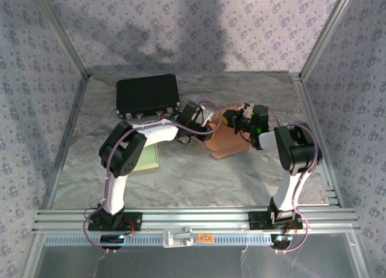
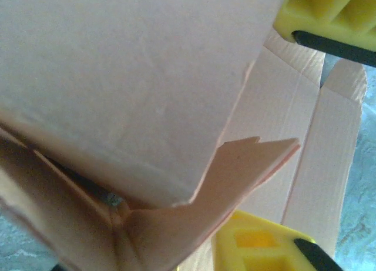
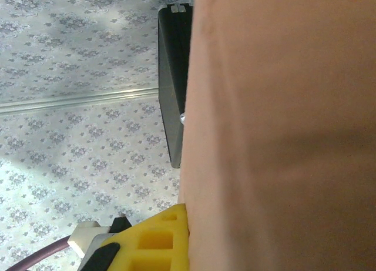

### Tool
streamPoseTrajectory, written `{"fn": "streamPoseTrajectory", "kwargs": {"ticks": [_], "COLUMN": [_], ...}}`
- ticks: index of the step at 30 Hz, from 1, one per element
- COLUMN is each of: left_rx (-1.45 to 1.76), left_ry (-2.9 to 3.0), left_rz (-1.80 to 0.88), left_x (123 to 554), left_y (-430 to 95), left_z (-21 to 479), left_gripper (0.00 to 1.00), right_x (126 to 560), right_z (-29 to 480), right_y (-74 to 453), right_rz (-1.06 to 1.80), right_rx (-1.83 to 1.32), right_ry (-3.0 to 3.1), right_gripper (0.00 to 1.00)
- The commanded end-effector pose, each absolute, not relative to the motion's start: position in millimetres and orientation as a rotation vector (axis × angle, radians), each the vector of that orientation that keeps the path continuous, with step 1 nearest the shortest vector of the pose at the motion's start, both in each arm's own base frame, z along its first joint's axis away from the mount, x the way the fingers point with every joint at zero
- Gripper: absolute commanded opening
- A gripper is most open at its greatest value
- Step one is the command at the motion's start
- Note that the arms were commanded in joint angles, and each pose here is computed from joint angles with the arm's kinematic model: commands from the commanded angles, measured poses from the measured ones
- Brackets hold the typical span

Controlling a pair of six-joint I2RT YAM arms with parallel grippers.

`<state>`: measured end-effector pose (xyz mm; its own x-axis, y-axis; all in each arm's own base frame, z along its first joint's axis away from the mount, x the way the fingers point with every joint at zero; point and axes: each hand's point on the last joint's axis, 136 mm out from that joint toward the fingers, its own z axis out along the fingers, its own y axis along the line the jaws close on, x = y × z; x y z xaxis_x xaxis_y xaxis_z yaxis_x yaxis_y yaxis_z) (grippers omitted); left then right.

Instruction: Fold the paper box

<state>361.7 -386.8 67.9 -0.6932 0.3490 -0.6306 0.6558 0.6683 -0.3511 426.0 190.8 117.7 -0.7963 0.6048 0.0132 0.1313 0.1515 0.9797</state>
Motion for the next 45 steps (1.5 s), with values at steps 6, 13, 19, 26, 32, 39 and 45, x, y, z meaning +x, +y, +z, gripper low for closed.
{"fn": "streamPoseTrajectory", "kwargs": {"ticks": [6,13,19,26,32,39,45], "left_rx": [0.704,0.595,0.503,0.438,0.469,0.504,0.521], "left_ry": [2.214,2.193,2.18,2.156,2.15,2.12,2.128], "left_rz": [-0.757,-0.719,-0.665,-0.631,-0.658,-0.702,-0.741], "left_x": [394,405,416,423,426,421,389], "left_y": [-398,-392,-382,-375,-384,-390,-385], "left_z": [88,87,86,85,87,107,117], "left_gripper": [0.08,0.17,0.27,0.31,0.19,0.05,0.0], "right_x": [402,402,403,406,406,414,403], "right_z": [79,78,81,84,80,88,104], "right_y": [204,203,201,201,202,200,202], "right_rz": [1.709,1.708,1.718,1.736,1.737,1.713,1.634], "right_rx": [0.79,0.808,0.815,0.817,0.834,0.851,0.879], "right_ry": [2.223,2.225,2.215,2.208,2.226,2.204,2.235], "right_gripper": [0.0,0.0,0.0,0.0,0.0,0.0,0.0]}}
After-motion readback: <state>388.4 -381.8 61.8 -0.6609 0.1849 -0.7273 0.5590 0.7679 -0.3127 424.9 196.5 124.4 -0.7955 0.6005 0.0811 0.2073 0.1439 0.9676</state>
